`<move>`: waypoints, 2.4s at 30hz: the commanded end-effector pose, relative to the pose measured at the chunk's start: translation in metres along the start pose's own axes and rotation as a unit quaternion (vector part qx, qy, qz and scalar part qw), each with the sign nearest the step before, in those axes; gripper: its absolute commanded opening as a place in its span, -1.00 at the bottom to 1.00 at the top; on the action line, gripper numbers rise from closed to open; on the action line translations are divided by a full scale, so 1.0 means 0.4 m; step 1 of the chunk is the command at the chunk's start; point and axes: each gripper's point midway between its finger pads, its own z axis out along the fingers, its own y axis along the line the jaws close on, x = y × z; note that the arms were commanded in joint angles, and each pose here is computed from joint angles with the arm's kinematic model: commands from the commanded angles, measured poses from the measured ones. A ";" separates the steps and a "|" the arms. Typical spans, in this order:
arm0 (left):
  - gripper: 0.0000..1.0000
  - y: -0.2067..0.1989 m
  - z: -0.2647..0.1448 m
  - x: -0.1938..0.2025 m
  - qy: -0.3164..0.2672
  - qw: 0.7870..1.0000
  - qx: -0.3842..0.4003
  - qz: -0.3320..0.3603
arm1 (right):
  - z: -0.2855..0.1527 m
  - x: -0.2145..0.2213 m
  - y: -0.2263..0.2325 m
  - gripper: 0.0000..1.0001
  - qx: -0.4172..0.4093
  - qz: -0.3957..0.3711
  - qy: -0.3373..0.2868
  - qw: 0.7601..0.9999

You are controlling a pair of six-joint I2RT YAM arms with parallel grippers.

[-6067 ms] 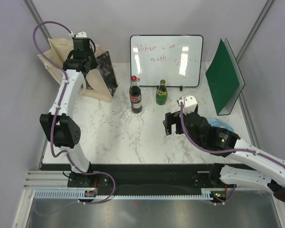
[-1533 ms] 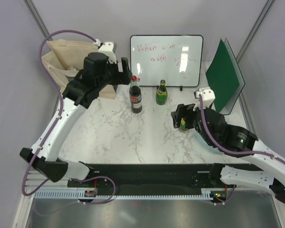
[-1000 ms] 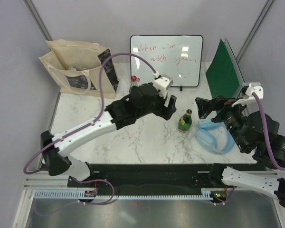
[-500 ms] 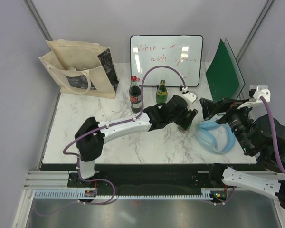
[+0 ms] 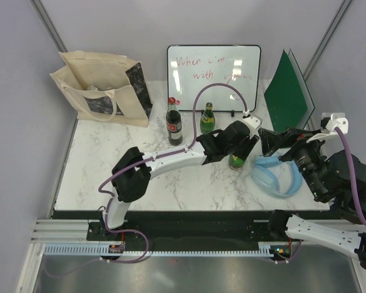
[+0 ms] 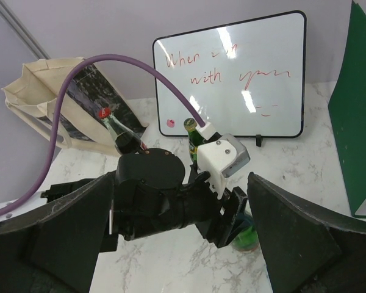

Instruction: Place the beverage into the canvas bag

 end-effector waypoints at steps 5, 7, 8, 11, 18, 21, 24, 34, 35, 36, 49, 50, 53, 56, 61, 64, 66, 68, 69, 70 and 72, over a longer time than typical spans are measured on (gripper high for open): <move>-0.27 0.013 0.002 -0.023 -0.013 1.000 -0.019 0.001 | 0.005 0.006 -0.009 0.96 0.008 0.001 -0.008 1.000; -0.85 0.021 -0.003 -0.027 -0.014 0.999 -0.028 0.007 | 0.008 0.012 -0.006 0.96 0.008 0.002 -0.007 1.000; -0.95 0.021 -0.007 -0.030 -0.015 0.999 -0.033 0.007 | 0.010 0.017 -0.008 0.96 0.010 0.000 -0.005 1.000; -0.95 0.027 -0.036 -0.035 -0.017 0.999 -0.040 0.001 | 0.015 0.029 -0.005 0.96 0.010 -0.003 0.000 1.000; -0.95 0.050 -0.181 -0.013 0.001 0.998 -0.049 -0.048 | 0.017 0.031 -0.005 0.96 0.012 -0.003 0.000 1.000; -0.95 0.086 -0.261 0.034 0.016 0.996 -0.067 -0.060 | 0.020 0.033 0.000 0.96 0.010 -0.002 0.002 1.000; -0.95 0.135 -0.338 0.076 0.025 0.992 -0.101 -0.073 | 0.025 0.041 0.010 0.96 0.005 0.000 0.006 1.000; -0.95 0.239 -0.439 0.123 0.009 0.982 -0.179 -0.068 | 0.040 0.081 0.037 0.96 -0.013 0.014 0.021 1.000; -0.95 0.247 -0.447 0.133 0.009 0.980 -0.184 -0.068 | 0.041 0.083 0.040 0.96 -0.014 0.014 0.022 1.000; -0.95 0.256 -0.451 0.136 0.006 0.979 -0.194 -0.069 | 0.040 0.083 0.040 0.96 -0.014 0.015 0.022 1.000; -0.70 0.297 -0.466 0.213 0.006 0.967 -0.231 -0.109 | 0.042 0.089 0.033 0.96 -0.010 0.010 0.020 1.000; -0.57 0.293 -0.470 0.224 0.013 0.966 -0.229 -0.117 | 0.041 0.087 0.033 0.96 -0.011 0.010 0.020 1.000; -0.37 0.277 -0.484 0.240 0.027 0.966 -0.214 -0.140 | 0.038 0.082 0.031 0.96 -0.011 0.011 0.017 1.000; -0.17 0.276 -0.500 0.260 0.039 0.966 -0.210 -0.146 | 0.036 0.081 0.029 0.96 -0.011 0.012 0.016 1.000; 0.00 0.280 -0.514 0.266 0.057 0.966 -0.214 -0.130 | 0.043 0.089 0.034 0.96 -0.010 0.011 0.020 1.000; 0.01 0.278 -0.514 0.278 0.070 0.967 -0.213 -0.123 | 0.044 0.086 0.040 0.96 -0.014 0.012 0.020 1.000; 0.04 0.274 -0.513 0.294 0.084 0.967 -0.209 -0.116 | 0.045 0.088 0.039 0.96 -0.013 0.011 0.021 1.000; 0.09 0.271 -0.516 0.301 0.090 0.967 -0.207 -0.116 | 0.044 0.087 0.038 0.96 -0.013 0.012 0.020 1.000; 0.18 0.272 -0.518 0.305 0.092 0.967 -0.207 -0.115 | 0.044 0.086 0.039 0.96 -0.013 0.012 0.020 1.000; 0.22 0.272 -0.522 0.310 0.095 0.967 -0.208 -0.113 | 0.044 0.088 0.038 0.96 -0.013 0.011 0.021 1.000; 0.23 0.273 -0.528 0.312 0.093 0.967 -0.206 -0.114 | 0.043 0.086 0.039 0.96 -0.014 0.012 0.020 1.000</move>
